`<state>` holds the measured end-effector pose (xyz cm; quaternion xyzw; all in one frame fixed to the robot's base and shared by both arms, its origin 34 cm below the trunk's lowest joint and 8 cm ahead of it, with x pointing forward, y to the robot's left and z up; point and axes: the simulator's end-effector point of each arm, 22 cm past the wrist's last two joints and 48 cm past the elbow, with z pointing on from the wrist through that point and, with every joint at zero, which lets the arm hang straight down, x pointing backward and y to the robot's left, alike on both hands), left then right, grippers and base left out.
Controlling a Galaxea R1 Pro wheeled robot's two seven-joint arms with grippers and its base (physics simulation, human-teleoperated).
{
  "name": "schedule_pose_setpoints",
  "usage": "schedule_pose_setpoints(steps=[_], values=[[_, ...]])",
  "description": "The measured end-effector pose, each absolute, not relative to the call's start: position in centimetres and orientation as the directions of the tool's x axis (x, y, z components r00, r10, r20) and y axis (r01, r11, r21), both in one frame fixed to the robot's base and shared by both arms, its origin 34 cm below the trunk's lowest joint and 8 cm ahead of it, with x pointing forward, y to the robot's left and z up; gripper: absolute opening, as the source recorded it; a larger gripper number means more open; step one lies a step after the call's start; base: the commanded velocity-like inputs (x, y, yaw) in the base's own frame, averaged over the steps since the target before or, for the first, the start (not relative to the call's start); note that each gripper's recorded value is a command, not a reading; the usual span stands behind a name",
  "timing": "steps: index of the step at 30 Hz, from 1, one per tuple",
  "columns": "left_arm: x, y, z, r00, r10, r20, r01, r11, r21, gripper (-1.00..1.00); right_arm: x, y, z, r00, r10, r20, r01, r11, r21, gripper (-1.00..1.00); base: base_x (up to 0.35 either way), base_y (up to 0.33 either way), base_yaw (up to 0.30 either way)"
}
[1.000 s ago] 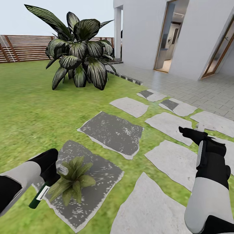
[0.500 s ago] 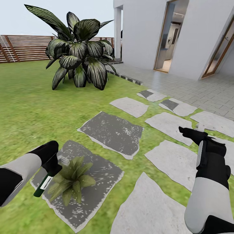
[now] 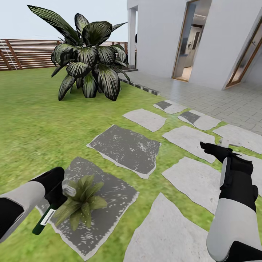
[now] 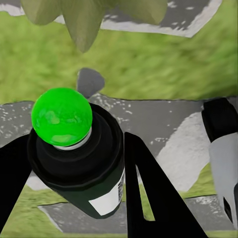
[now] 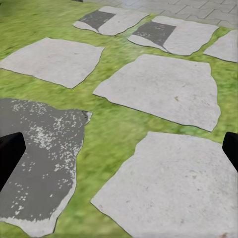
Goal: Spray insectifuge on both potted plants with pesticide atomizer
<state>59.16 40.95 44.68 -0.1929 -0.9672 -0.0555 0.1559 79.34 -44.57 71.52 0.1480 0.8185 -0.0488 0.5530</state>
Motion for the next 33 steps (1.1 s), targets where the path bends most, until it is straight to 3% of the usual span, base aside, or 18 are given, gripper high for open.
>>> schedule_pose_setpoints(steps=[22, 33], values=[[51.7, 44.1, 41.4, -0.843, 0.317, 0.435, 0.366, 0.930, 0.032, -1.00, 79.3, -44.6, 71.5, -0.345, 0.188, -0.920, 0.296, 0.951, 0.084, 1.00, 0.000, 0.000, 0.000], [52.9, 43.3, 41.8, -0.863, 0.305, 0.403, 0.340, 0.940, 0.017, -1.00, 79.3, -44.6, 71.5, -0.345, 0.188, -0.920, 0.296, 0.951, 0.084, 1.00, 0.000, 0.000, 0.000]])
